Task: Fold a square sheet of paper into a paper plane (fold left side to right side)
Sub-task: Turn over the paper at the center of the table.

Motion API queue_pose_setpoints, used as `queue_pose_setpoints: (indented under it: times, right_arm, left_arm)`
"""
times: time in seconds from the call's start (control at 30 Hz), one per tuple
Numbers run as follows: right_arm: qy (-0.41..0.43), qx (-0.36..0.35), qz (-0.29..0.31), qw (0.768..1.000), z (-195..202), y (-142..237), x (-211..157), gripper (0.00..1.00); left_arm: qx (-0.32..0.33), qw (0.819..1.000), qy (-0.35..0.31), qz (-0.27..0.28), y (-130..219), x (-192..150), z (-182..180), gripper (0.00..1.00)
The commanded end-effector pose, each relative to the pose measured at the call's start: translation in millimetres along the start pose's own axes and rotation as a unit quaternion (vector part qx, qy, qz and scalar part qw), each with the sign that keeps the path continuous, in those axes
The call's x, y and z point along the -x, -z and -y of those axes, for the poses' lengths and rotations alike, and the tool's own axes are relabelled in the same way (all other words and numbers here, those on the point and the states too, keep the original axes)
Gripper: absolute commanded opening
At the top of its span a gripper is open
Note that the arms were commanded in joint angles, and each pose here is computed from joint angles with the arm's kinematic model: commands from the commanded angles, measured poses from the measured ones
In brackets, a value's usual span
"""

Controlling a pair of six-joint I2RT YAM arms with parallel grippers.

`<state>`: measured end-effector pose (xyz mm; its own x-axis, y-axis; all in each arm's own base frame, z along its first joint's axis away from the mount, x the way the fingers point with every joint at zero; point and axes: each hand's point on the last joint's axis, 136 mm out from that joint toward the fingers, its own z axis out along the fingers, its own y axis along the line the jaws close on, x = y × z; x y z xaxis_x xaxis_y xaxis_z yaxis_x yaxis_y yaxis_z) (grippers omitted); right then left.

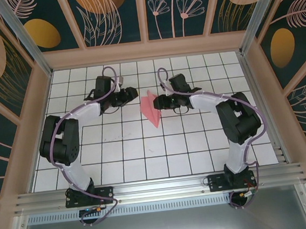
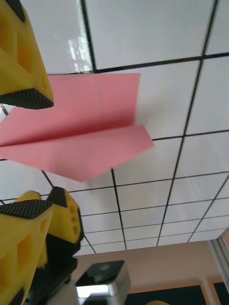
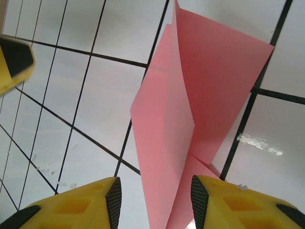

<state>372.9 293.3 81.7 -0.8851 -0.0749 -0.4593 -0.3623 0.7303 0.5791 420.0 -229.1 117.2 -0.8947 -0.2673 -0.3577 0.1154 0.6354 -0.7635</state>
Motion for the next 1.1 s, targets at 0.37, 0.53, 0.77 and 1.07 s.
queue_pose_setpoints:
  times: [0.37, 0.53, 0.77, 1.07]
  right_arm:
    - [-0.023, 0.05, -0.02, 0.998, -3.6, -20.3, -8.7, 0.05]
    - [-0.009, 0.128, 0.03, 0.991, -25.8, 20.1, 4.4, 0.0]
    - [0.037, 0.255, 0.075, 0.963, -74.2, 84.4, 13.4, 0.0]
    - [0.097, 0.347, 0.105, 0.927, -129.7, 140.3, 19.0, 0.0]
  left_arm:
    - [-0.045, 0.999, 0.004, -0.01, -8.8, -16.6, 12.7, 0.57]
    - [-0.068, 0.997, -0.017, 0.019, 11.2, -6.6, 37.0, 0.62]
    - [-0.147, 0.986, -0.056, 0.053, 56.6, 1.4, 100.1, 0.67]
    - [-0.202, 0.975, -0.089, 0.037, 64.7, -14.0, 148.6, 0.67]
